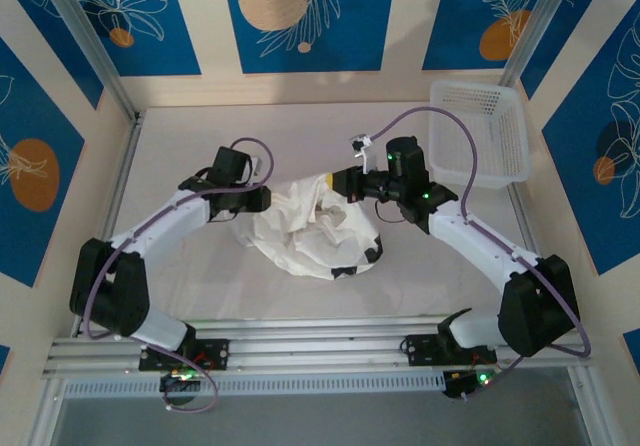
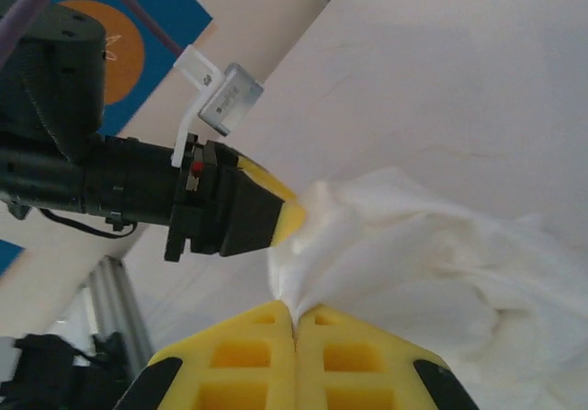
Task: Fold the inside-out t-shirt
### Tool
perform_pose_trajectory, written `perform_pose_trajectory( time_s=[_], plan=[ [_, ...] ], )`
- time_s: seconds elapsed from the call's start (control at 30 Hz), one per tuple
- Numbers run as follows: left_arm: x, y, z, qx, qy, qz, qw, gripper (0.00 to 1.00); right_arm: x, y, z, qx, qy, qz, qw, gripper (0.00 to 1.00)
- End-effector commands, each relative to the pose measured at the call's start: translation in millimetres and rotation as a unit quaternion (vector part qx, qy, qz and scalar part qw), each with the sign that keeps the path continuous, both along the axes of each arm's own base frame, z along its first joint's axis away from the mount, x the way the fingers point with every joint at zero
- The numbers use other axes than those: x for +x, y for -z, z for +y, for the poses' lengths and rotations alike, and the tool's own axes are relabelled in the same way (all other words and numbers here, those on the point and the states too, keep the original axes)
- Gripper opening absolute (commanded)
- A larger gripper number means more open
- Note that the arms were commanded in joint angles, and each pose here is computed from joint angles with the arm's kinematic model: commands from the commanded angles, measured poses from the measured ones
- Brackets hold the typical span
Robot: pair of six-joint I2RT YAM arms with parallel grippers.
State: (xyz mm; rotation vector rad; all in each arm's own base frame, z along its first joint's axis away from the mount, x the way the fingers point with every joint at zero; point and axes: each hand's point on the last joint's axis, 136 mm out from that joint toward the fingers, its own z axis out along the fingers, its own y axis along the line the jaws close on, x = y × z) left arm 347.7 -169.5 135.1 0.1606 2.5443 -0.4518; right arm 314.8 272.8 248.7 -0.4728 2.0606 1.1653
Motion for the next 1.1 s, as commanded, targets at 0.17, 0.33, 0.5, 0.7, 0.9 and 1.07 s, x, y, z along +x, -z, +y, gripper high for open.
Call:
perform_pose_trajectory(
  time_s=[0.17, 0.33, 0.5, 0.7, 0.9, 1.07],
  plan=[
    [-68, -47, -50, -0.063, 0.060, -0.119, 0.989, 0.41, -6, -5, 8, 0.056, -0.010, 0.088, 0.994, 0.00],
    [-79, -39, -100, -0.070, 0.071, -0.152, 0.983, 0.41, -6, -8, 16, 0.059, -0.009, 0.099, 0.993, 0.00],
    [-46, -9, -115, 0.005, 0.031, -0.142, 0.989, 0.48, -8, -7, 18, 0.056, 0.003, 0.128, 0.990, 0.00],
    [-1, 5, -92, 0.030, -0.020, -0.130, 0.991, 0.46, -19, -8, 17, 0.053, -0.010, 0.156, 0.986, 0.00],
    [-12, -37, -120, -0.114, 0.107, -0.087, 0.984, 0.00, 23, 24, -33, 0.050, 0.088, 0.178, 0.979, 0.00],
    [-52, -83, -137, -0.252, 0.186, -0.051, 0.948, 0.00, 64, 105, -72, 0.018, 0.110, 0.241, 0.964, 0.10]
  ],
)
